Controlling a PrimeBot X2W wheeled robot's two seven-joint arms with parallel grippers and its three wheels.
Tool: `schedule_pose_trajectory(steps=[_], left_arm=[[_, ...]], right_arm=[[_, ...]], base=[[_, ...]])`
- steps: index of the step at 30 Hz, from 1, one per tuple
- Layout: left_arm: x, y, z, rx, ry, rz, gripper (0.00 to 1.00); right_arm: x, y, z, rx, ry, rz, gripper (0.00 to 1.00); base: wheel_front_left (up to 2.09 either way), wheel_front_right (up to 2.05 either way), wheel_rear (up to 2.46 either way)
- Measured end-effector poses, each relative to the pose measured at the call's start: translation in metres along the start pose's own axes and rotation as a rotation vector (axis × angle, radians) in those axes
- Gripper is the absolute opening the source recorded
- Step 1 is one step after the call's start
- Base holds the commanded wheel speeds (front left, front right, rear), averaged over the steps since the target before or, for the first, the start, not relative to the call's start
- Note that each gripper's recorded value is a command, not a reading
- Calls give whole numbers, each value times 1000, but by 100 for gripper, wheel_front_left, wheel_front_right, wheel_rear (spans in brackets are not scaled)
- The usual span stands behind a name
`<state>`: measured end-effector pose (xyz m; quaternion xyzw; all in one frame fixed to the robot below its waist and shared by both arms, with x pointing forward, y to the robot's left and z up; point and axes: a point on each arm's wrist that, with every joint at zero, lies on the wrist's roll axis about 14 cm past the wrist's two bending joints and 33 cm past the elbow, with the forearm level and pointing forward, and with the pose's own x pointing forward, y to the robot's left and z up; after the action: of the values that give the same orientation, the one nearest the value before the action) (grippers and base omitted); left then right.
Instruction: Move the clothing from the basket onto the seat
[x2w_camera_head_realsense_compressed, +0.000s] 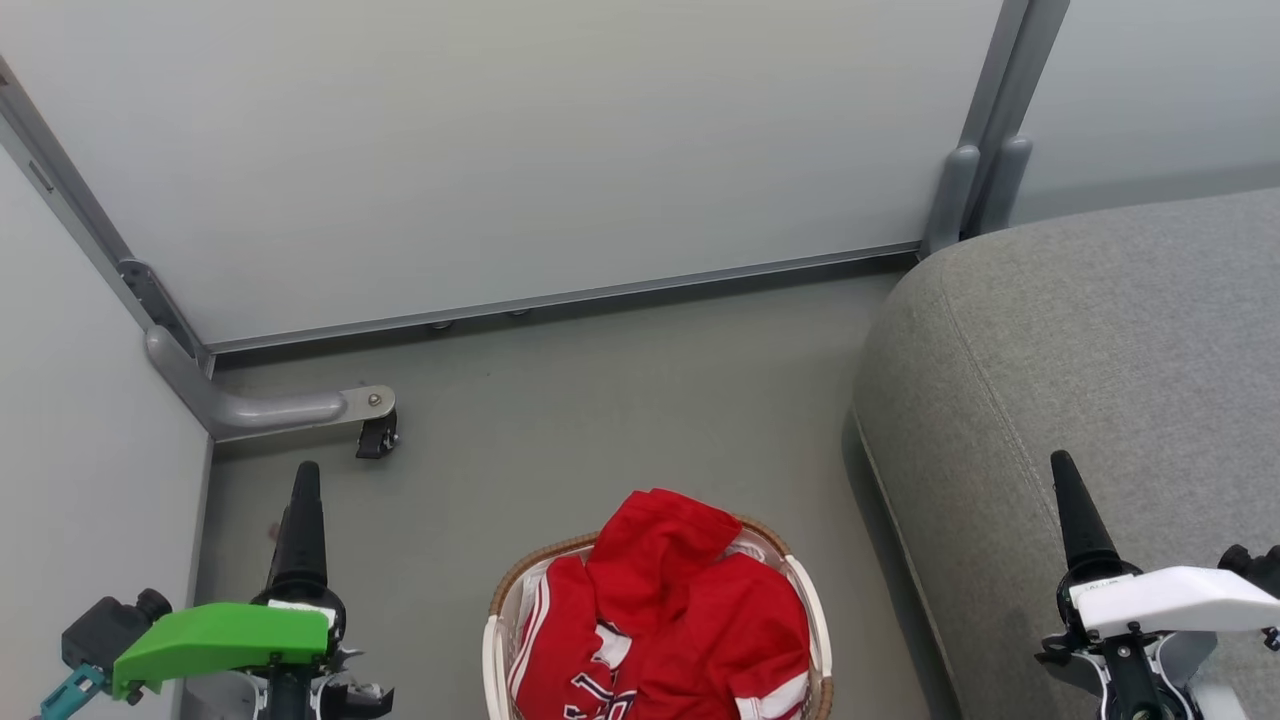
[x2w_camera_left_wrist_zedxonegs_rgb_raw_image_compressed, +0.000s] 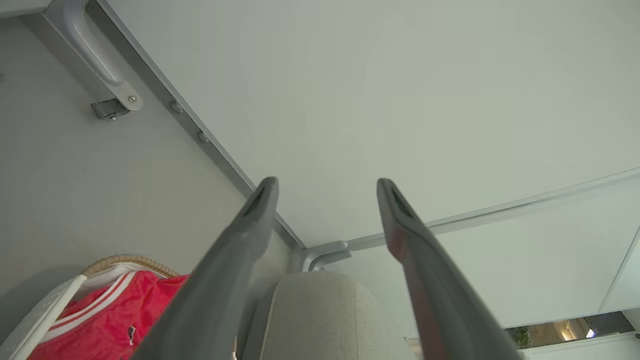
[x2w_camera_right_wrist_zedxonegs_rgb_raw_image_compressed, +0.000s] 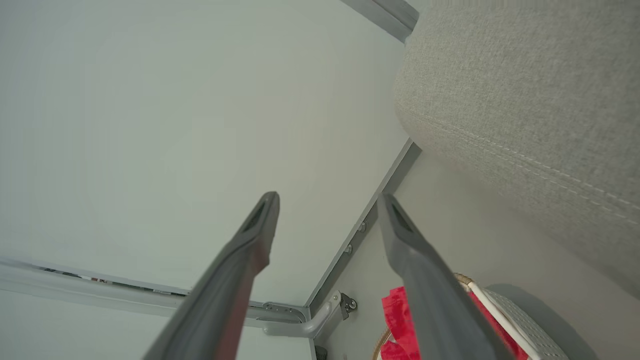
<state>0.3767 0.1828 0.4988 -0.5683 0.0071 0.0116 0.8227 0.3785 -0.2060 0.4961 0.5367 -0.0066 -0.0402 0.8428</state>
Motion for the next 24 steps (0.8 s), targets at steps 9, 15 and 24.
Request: schedule_pose_trajectory(steps=[9,15,24], left_arm=[[0,-10,-4,171,2,-28,100],[-2,-9,-6,272,2,-28,100],[-9,1,-14,403,20,-7,100]], right_arm=[[0,11,-3,-208,5,40,100],[-2,13,-7,-331,11,55,100],[-4,12,-15,-493,28,69,100]], base=[[0,0,0],[0,0,0],[0,0,0]])
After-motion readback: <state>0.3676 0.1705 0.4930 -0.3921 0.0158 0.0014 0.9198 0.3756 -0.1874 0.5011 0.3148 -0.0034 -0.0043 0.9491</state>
